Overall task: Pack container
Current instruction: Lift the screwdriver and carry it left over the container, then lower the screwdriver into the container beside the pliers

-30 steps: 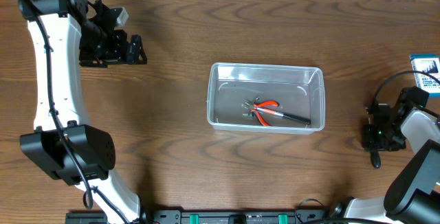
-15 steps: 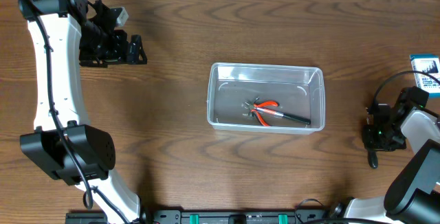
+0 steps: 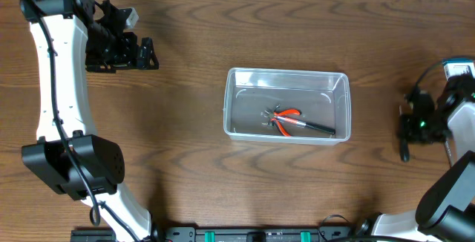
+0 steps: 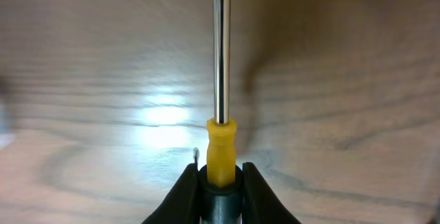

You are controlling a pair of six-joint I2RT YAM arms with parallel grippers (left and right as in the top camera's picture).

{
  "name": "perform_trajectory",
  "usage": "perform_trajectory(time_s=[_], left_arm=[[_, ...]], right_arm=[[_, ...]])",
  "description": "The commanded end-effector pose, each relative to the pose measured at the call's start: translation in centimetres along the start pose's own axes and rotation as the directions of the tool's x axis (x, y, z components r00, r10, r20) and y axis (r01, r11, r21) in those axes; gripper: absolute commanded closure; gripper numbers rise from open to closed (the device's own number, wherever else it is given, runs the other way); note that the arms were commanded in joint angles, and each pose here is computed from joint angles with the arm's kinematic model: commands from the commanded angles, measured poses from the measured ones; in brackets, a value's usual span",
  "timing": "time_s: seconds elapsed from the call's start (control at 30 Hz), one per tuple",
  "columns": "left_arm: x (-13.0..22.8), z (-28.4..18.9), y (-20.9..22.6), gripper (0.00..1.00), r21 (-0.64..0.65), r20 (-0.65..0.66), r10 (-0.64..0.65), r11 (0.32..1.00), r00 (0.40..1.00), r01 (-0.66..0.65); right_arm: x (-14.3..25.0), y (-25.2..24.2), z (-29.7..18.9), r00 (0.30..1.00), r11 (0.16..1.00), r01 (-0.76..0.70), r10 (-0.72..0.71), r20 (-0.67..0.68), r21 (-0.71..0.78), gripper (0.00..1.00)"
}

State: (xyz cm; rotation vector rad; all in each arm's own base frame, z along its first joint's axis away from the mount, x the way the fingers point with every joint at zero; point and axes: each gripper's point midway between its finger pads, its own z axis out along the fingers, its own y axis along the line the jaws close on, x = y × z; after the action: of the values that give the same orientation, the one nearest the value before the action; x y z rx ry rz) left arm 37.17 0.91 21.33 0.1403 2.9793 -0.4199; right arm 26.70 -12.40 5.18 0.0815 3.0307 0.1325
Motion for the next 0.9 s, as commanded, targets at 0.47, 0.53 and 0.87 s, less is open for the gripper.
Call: perform_trajectory(time_s=[0.47,0.53,0.87], left_arm=[[0.1,0.2,0.2,0.02,-0.006,-0.01,0.003,1.0,1.0,-0.003],[0.1,0.2,0.2,0.02,-0.006,-0.01,0.003,1.0,1.0,-0.003],[0.1,0.2,0.2,0.02,-0.006,-0.01,0.003,1.0,1.0,-0.003]], right_arm=[[-11.3,17.5,-14.3,0.675,0.714,0.695,-0.689,0.263,0.087,0.99],[-11.6,19.2,-14.8,0.609,0.654,0.748,-0.745,0.274,0.115,0.99],[-9.5,26.0,-13.5,0.223,0.249,0.945,-0.965,0.138,0.211,0.99]])
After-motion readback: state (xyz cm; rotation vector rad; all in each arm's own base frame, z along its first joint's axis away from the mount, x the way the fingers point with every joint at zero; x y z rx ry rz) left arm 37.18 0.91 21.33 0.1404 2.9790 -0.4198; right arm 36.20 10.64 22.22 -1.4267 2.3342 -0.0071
